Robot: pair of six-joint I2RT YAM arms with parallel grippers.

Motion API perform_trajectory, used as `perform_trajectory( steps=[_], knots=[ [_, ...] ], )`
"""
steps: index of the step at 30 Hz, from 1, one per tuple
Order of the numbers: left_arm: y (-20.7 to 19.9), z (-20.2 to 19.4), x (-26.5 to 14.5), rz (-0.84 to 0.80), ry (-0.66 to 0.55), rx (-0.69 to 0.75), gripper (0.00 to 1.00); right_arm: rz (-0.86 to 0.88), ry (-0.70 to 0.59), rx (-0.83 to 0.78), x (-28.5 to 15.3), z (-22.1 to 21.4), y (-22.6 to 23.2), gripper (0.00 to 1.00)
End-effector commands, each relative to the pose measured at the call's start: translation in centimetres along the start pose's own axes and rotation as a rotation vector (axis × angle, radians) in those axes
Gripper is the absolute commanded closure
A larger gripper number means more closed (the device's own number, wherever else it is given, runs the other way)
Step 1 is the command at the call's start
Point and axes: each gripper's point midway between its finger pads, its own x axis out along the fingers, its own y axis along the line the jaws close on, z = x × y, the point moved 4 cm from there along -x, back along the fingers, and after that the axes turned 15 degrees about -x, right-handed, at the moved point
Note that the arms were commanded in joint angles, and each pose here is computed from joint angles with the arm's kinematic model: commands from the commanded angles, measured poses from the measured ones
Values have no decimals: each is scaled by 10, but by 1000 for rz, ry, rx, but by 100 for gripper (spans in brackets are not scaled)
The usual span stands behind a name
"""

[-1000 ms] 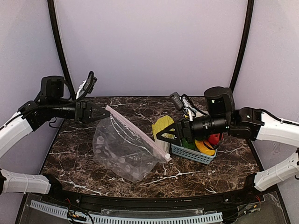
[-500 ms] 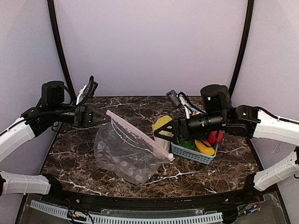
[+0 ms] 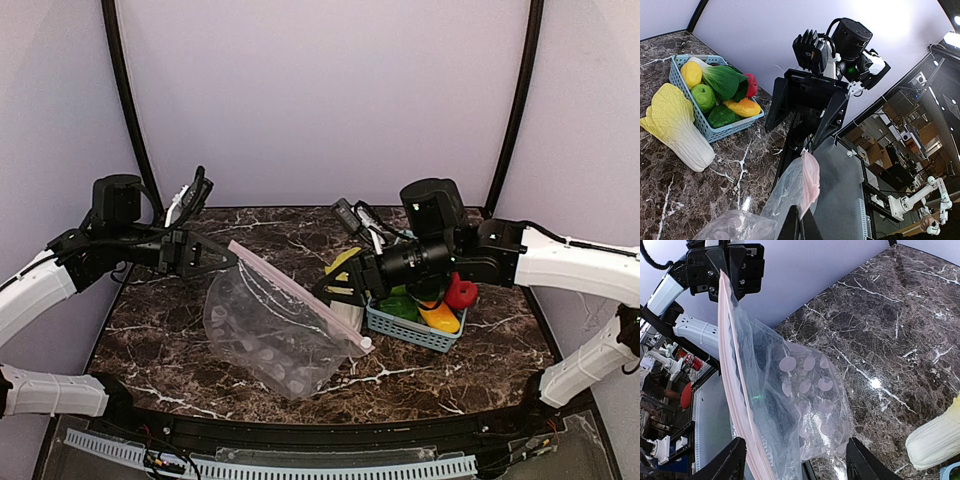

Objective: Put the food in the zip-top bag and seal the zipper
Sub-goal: Pass from the left arm to the right

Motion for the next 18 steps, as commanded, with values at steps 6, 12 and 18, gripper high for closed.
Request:
perform_trajectory(
  steps=[6, 12, 18],
  knots=[
    [-6, 1, 0, -11, 12, 19, 99, 66, -37, -54, 6, 18, 6, 37],
    [-6, 2, 0, -12, 13, 20, 99, 72, -29, -54, 12, 18, 4, 42],
    [-7, 2, 0, -15, 15, 23, 99, 93, -15, -51, 18, 16, 3, 49]
  ],
)
